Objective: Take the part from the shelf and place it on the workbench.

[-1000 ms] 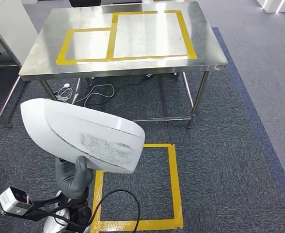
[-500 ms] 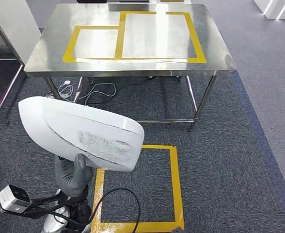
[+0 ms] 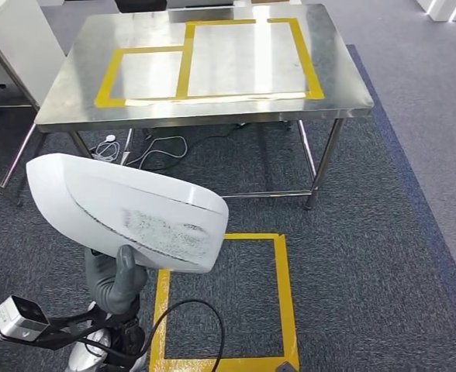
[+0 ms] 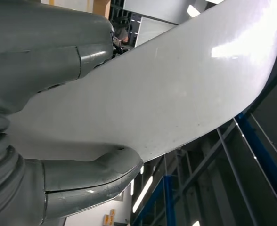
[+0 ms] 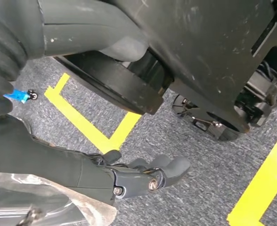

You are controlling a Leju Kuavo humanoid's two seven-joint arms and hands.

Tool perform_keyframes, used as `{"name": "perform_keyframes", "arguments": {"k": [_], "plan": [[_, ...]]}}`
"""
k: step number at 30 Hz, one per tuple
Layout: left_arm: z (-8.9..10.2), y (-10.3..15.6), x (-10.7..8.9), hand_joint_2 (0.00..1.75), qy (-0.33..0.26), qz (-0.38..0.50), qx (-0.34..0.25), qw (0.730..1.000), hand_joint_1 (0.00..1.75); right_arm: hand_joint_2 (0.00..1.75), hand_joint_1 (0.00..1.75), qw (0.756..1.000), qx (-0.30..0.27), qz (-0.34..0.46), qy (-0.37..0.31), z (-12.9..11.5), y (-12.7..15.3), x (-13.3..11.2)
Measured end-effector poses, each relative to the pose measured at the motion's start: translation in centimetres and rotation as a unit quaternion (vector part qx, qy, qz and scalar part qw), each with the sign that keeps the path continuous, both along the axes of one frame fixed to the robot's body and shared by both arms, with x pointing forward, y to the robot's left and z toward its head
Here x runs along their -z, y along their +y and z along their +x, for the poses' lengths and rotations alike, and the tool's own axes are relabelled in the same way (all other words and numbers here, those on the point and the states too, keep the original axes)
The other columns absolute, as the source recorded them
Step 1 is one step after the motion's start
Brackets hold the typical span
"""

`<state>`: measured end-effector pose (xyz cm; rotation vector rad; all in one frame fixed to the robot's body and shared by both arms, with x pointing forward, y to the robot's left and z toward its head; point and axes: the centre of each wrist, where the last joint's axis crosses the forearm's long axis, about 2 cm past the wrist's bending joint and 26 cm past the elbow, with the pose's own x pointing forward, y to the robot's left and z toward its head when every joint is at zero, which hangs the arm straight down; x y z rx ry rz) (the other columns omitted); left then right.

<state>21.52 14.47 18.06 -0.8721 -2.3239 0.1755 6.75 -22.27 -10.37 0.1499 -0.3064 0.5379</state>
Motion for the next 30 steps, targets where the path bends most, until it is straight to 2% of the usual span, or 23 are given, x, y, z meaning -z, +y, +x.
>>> {"name": "perform_keyframes", "arguments": {"k": [20,30], "plan": [[0.18,-0.08,-0.14,1.75,0.0,-0.01,0.004,1.0,1.75,1.75,0.0,1.0,0.005,0.004,-0.005,0.86,-0.27,-0.11],[0.27,-0.15,-0.29,1.75,-0.003,-0.012,0.005,1.0,1.75,1.75,0.0,1.0,0.003,0.008,0.003,0.12,-0.16,0.0]]}}
